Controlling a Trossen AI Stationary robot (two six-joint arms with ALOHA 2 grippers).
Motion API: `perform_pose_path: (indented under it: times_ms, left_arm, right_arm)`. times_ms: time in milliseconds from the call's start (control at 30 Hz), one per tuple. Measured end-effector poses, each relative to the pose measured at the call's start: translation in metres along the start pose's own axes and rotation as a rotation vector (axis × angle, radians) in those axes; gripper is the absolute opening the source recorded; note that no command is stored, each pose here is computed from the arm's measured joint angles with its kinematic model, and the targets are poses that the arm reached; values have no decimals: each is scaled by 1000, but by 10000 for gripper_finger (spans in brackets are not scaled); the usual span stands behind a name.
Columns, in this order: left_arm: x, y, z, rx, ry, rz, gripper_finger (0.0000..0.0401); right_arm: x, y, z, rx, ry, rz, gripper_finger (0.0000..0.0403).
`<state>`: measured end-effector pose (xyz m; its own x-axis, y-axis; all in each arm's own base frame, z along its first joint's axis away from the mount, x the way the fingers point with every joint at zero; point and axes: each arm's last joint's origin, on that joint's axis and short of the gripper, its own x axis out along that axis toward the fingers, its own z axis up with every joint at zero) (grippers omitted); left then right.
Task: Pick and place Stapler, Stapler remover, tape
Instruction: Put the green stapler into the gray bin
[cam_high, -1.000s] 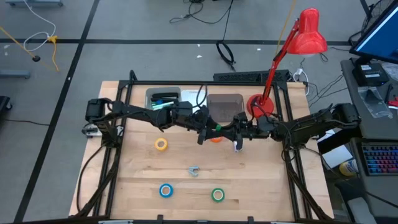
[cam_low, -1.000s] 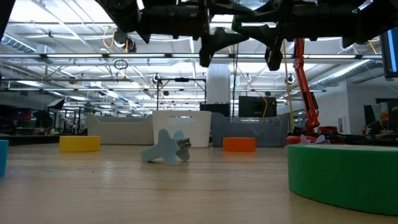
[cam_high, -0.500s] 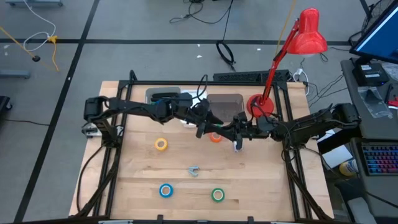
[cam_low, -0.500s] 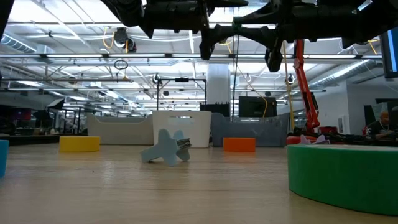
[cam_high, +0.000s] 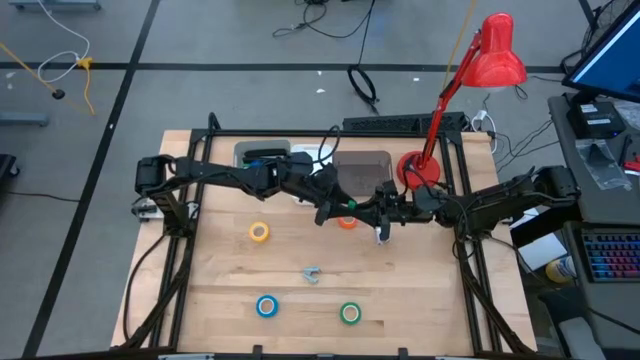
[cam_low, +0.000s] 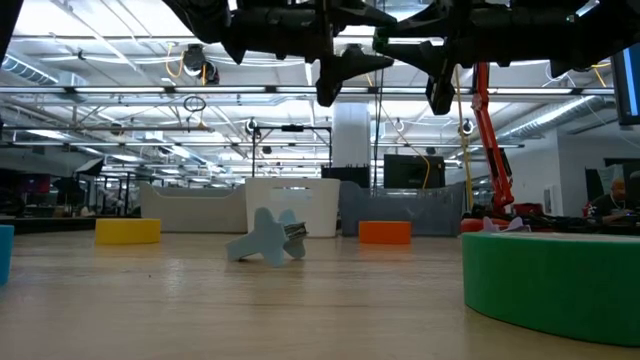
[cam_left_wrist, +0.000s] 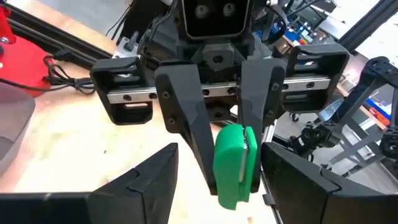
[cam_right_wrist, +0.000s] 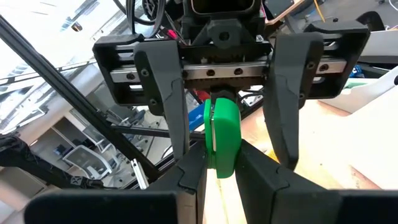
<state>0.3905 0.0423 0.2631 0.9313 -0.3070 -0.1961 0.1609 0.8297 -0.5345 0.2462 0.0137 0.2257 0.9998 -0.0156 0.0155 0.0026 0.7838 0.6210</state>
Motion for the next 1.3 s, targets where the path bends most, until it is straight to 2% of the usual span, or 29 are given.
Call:
perform_pose_path:
  times_ms: [633, 1167, 1300]
  left_arm:
    - [-3, 2, 8, 5, -46, -43, 227]
    - [-3, 2, 7, 30, -37, -48, 75]
    - [-3, 2, 7, 40, -36, -49, 60]
  right_arm:
    - [0, 0, 0, 6, 0, -1, 61]
    - [0, 0, 0, 11, 0, 1, 61]
    - [0, 0, 0, 11, 2, 4, 69]
